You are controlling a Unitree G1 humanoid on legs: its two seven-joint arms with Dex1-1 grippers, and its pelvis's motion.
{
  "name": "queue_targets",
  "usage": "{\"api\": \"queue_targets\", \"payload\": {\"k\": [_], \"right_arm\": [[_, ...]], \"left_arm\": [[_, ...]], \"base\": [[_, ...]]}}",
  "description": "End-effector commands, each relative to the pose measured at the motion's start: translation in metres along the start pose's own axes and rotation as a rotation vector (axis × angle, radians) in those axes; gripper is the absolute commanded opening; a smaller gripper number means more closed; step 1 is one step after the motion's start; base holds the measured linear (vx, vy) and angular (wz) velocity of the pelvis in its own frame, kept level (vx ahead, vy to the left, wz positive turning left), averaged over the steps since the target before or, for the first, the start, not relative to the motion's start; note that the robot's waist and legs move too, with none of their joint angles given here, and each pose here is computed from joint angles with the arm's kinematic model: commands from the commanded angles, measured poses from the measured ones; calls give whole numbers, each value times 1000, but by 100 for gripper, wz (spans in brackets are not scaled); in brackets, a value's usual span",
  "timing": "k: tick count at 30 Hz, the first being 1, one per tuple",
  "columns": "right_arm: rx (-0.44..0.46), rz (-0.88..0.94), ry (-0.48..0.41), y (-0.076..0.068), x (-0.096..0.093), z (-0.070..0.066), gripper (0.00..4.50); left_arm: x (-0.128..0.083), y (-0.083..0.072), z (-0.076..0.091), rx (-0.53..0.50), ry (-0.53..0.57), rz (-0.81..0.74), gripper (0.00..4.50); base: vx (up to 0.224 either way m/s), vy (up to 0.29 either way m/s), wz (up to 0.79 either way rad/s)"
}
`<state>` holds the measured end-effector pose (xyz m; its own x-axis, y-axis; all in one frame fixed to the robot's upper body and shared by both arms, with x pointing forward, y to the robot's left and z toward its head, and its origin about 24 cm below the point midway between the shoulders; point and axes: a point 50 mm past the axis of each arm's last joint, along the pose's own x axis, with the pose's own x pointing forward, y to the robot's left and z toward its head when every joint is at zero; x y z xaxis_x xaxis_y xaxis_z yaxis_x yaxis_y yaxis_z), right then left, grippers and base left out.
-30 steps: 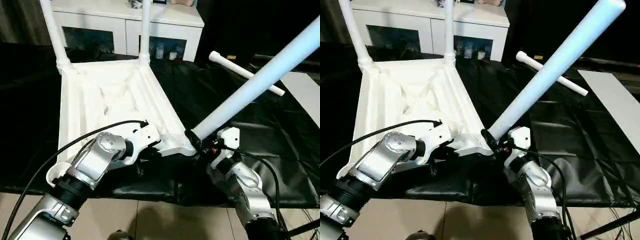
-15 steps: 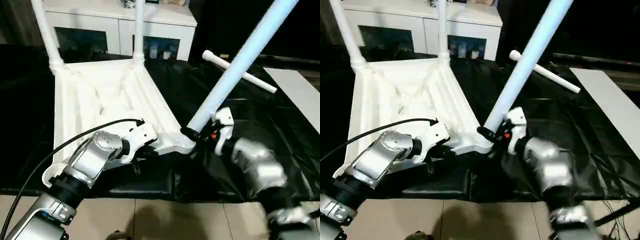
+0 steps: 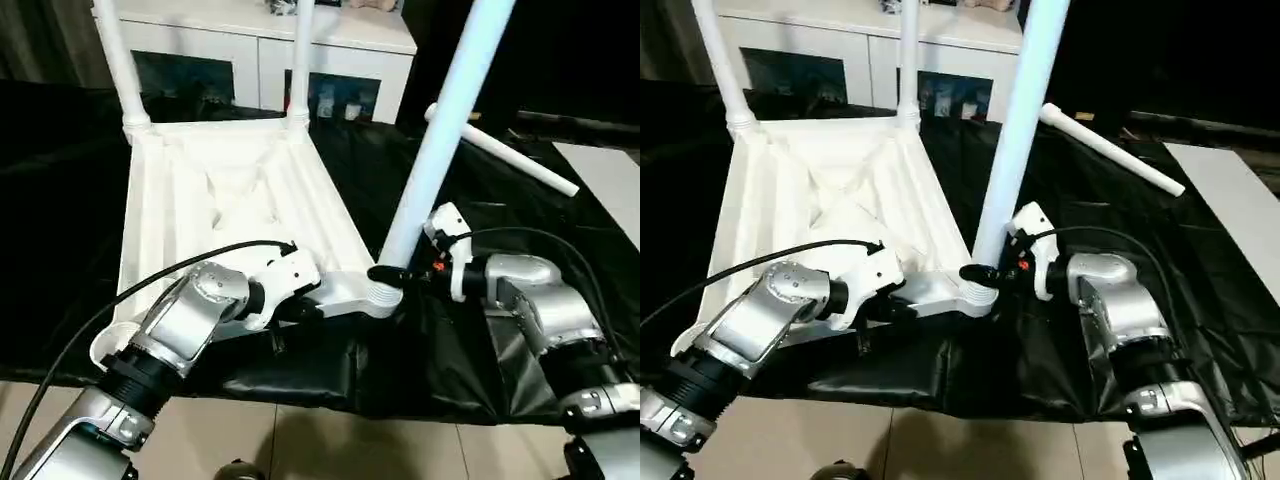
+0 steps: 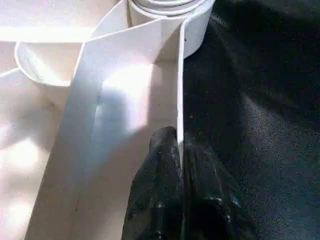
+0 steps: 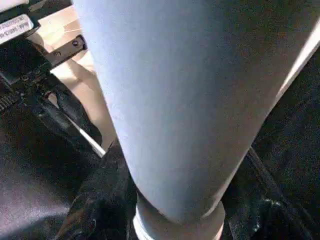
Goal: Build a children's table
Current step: Rotate leg to tighten
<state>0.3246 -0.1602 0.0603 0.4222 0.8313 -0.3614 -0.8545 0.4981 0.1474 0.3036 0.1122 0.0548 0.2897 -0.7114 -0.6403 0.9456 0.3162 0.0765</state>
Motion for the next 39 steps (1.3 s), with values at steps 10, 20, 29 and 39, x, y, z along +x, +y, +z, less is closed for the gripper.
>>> {"api": "queue_targets", "payload": {"k": [10,20,29,39], "right_arm": [[363,-209,251,0,6,-78,188],[294,-167,295,5,9,-81,188],[276,-383,191,8,36,-72,188],[564,-711,121,17,75,-75,187]], "left_arm": [[-14,14,27,73,-103,71,0],[-14,16,25,69,-95,89,0],[5,18,13,-53,-62,238,0],[72,-20,92,-270,-237,254,0]], "base": [[-6,2,-2],[0,0,0],[0,0,0],[9,1,-6]]}}
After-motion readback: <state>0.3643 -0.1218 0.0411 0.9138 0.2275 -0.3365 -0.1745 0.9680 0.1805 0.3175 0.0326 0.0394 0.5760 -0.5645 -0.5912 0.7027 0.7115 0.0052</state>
